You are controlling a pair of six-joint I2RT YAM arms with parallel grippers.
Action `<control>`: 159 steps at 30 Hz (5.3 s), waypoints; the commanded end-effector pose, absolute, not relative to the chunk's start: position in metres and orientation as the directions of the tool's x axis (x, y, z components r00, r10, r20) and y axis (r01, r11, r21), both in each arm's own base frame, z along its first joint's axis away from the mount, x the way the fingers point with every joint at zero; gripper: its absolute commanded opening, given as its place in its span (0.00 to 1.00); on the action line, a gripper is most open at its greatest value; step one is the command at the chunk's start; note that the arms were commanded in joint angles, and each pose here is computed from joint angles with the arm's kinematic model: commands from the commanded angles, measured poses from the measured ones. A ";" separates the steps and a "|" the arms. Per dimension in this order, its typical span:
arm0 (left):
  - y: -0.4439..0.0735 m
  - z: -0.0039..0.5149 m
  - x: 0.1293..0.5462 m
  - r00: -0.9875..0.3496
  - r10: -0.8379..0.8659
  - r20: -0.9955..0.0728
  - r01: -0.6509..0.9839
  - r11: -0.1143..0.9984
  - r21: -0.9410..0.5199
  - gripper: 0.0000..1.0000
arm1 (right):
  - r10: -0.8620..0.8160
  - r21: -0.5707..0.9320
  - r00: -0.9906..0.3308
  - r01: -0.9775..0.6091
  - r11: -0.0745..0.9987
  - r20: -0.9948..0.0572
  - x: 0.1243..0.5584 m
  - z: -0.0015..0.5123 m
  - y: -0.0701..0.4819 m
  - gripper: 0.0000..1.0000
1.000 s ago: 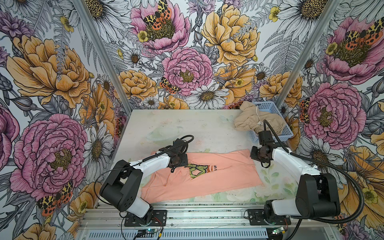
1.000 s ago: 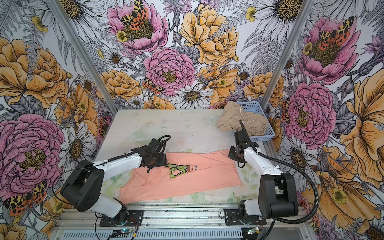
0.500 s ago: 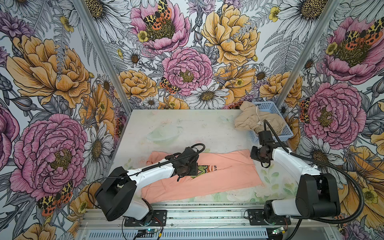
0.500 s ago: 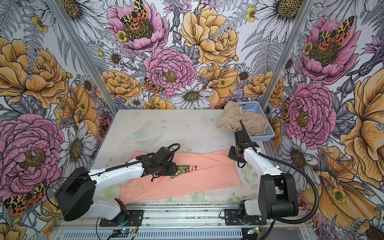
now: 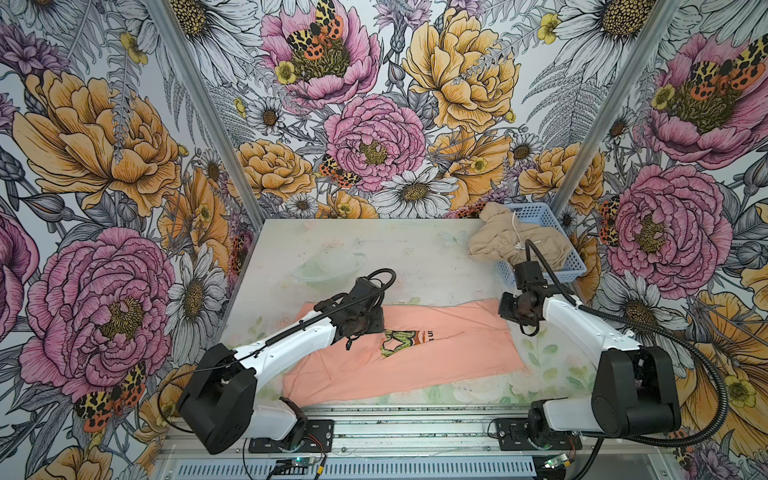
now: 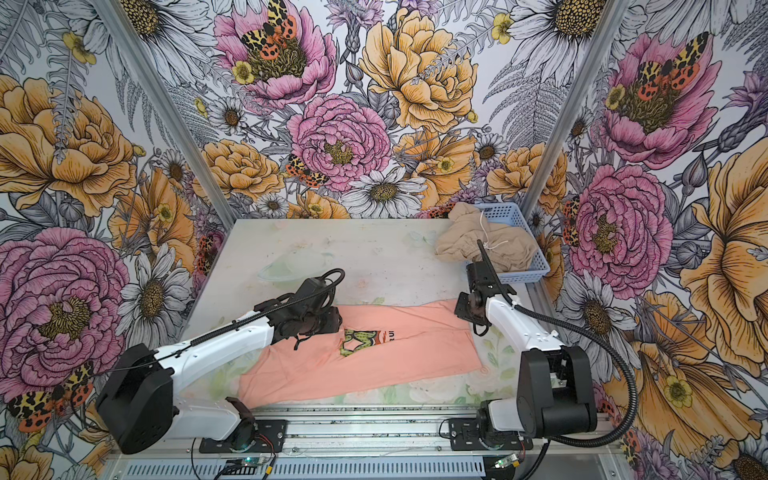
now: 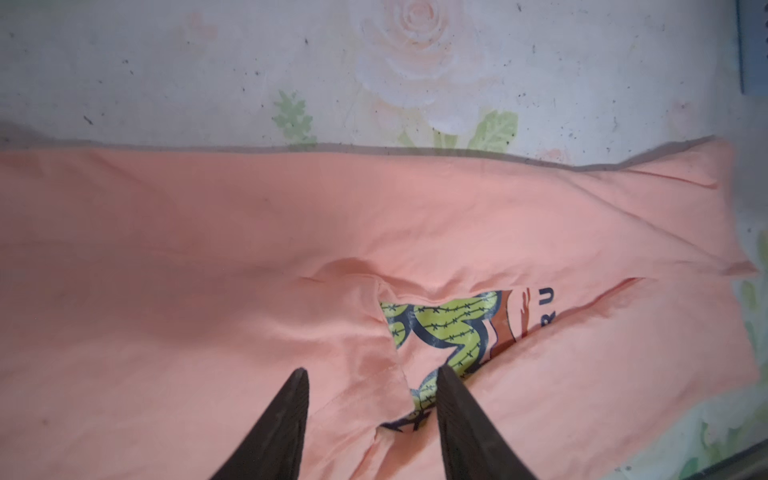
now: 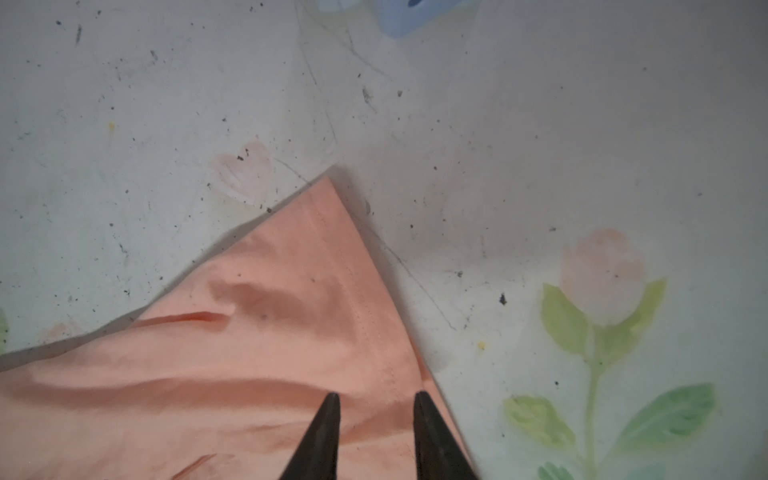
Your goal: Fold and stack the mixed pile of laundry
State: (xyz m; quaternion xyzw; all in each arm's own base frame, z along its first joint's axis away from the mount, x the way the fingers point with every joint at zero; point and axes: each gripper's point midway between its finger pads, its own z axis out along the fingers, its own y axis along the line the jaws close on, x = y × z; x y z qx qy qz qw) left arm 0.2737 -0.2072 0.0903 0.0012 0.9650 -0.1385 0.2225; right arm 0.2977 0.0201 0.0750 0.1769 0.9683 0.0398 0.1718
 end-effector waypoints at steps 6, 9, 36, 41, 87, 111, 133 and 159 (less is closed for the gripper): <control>-0.229 0.073 0.275 -0.897 0.106 -0.429 0.203 0.961 -0.187 0.37 | 0.362 0.164 -0.870 0.324 0.932 -0.335 0.295 0.081 0.028 0.32; -0.229 0.068 0.270 -0.900 0.127 -0.417 0.216 0.961 -0.173 0.34 | 0.364 0.164 -0.870 0.327 0.931 -0.333 0.294 0.080 0.027 0.32; -0.235 0.048 0.250 -0.892 0.284 -0.351 0.275 0.958 0.075 0.28 | 0.361 0.163 -0.868 0.323 0.932 -0.342 0.295 0.081 0.027 0.32; -0.241 0.044 0.248 -0.883 0.320 -0.345 0.295 0.947 0.123 0.33 | 0.359 0.161 -0.867 0.323 0.933 -0.344 0.293 0.081 0.027 0.32; -0.250 0.079 0.209 -0.871 0.371 -0.322 0.368 0.927 0.071 0.00 | 0.371 0.177 -0.858 0.328 0.928 -0.356 0.289 0.085 0.027 0.30; -0.214 0.086 0.201 -0.895 0.257 -0.365 0.234 0.966 0.106 0.62 | 0.363 0.181 -0.870 0.319 0.930 -0.334 0.289 0.079 0.031 0.30; -0.081 0.049 0.145 -0.874 -0.419 -0.247 -0.425 0.905 -0.033 0.33 | 0.348 0.186 -0.875 0.300 0.936 -0.338 0.295 0.080 0.038 0.31; -0.086 0.027 0.147 -0.912 -0.335 -0.237 -0.347 0.938 0.008 0.19 | 0.348 0.180 -0.876 0.304 0.936 -0.334 0.292 0.077 0.036 0.30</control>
